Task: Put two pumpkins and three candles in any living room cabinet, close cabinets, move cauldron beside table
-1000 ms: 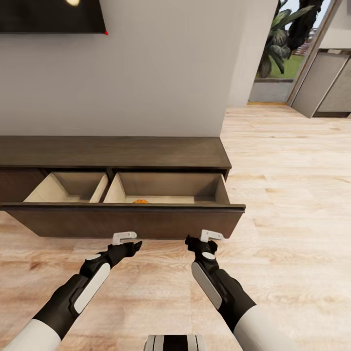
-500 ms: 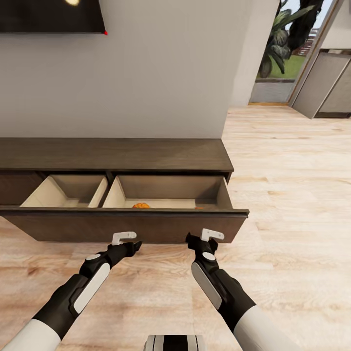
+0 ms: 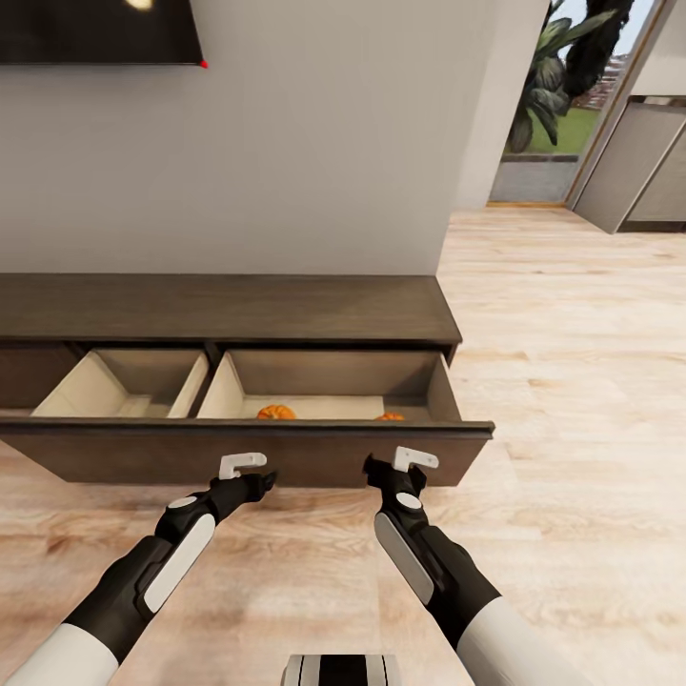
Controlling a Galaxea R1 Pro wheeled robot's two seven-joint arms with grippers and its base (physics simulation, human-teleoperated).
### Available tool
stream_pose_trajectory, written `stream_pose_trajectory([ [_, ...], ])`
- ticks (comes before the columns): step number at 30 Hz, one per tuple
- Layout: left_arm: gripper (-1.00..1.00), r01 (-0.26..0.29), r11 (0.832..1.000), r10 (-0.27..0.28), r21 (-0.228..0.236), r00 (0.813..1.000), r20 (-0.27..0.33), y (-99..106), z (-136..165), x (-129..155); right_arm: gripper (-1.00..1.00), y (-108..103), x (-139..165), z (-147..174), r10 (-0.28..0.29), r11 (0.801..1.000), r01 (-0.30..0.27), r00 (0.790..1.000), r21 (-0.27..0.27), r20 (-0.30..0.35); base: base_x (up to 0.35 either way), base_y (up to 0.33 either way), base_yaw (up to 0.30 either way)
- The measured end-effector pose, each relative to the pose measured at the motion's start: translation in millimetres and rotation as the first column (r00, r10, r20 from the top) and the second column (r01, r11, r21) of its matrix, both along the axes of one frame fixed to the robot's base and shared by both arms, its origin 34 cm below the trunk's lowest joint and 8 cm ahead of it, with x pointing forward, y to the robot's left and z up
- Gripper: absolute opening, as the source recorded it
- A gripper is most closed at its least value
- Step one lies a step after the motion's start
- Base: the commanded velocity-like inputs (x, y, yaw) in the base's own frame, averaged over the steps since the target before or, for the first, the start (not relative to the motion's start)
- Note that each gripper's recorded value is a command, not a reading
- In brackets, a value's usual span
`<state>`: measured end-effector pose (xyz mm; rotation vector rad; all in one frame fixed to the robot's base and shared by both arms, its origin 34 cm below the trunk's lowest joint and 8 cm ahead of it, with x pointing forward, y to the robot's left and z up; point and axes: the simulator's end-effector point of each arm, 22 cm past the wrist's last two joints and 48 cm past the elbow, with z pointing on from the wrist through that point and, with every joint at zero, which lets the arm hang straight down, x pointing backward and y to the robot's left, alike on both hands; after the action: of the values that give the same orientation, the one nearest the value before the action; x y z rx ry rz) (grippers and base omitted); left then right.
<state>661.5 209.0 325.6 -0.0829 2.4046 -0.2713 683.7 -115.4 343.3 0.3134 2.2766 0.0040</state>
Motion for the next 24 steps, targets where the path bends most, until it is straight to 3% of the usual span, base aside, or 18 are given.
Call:
stream_pose_trajectory([
  [24,1.0,0.0,1.0,0.0,-0.001,1.0,0.002,0.0,1.0,0.7,1.0,0.0,-0.5,-0.8,-0.002,1.0,0.002,1.0,0.002,-0.003,0.079,0.012,0.0],
])
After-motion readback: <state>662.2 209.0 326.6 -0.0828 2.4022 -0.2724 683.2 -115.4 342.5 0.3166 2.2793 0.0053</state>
